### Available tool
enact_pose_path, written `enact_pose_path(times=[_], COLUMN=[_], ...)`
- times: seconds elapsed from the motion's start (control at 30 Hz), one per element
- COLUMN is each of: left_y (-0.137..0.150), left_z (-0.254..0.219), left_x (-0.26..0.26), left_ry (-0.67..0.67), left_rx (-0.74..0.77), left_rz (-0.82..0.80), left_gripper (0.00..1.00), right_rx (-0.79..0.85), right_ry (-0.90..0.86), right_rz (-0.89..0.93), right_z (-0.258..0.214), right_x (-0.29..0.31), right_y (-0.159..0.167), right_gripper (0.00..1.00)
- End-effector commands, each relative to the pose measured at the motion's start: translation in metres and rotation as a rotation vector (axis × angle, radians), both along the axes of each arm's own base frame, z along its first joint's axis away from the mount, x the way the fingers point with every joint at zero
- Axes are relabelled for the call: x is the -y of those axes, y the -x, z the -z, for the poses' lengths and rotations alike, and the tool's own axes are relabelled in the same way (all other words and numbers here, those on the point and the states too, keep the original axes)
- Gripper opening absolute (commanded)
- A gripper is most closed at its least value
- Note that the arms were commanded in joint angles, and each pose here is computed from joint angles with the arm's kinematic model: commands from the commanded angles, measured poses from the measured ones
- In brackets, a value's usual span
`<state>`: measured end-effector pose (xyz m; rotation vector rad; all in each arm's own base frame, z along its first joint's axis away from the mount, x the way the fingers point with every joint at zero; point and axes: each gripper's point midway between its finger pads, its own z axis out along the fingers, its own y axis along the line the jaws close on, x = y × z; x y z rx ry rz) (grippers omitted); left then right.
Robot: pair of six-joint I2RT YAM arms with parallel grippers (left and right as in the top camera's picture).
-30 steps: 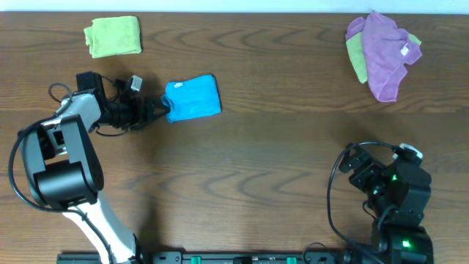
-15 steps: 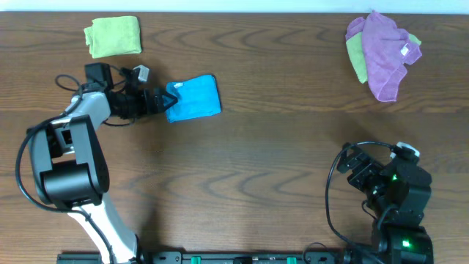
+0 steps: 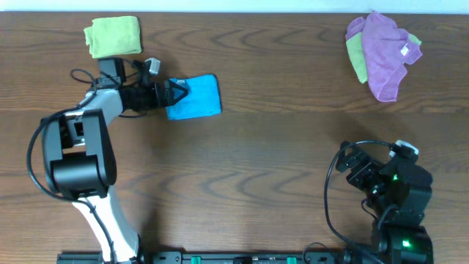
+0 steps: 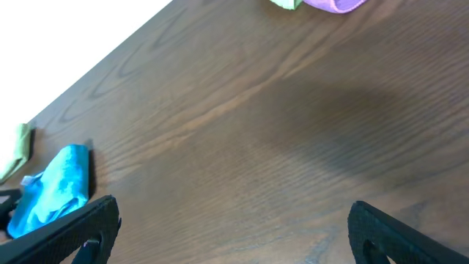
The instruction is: Fold the cloth
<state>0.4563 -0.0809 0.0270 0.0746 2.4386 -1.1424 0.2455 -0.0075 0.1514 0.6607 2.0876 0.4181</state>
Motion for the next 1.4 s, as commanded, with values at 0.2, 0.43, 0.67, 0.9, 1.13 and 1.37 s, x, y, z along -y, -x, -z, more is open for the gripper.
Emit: enact_pose_path(times=[0.2,0.43,0.67,0.9,1.13,1.37], left_y=[0.032,0.013,-0.023,-0.089,-0.134,-0.148], left_z=[0.082,0.072,0.025,-0.054,-0.124,-0.149], left_x=[0.047,0.053,0.06,0.05,-0.004,-0.078], left_ry=[-0.024,0.046,0.137,0.082,0.006,-0.021], left_rx=[-0.237,-0.207,-0.09,0.121,0.276,0.335], left_rz=[0.014,-0.026,0.027,0.037,-0.049,-0.17], left_gripper=[0.41,0.06,0.06,0.05,0.06,0.06], right_rx=[0.014,0.014,0.014,0.013,0.012,0.006], right_ry=[-0.033,-0.032,-0.031,-0.029,-0.016,-0.018], right_rz=[-0.015,-0.015,-0.014,-0.012,-0.02,-0.02], right_z=[-0.005,-0.005,-0.005,-0.005,-0.004,-0.003], right_x=[-0.004,-0.004,-0.004,-0.004,-0.004,-0.004], right_y=[-0.001,-0.001,-0.001,-0.001,-0.001,0.0], right_gripper=[0.99,0.99,0.99,0.99,0.99,0.99])
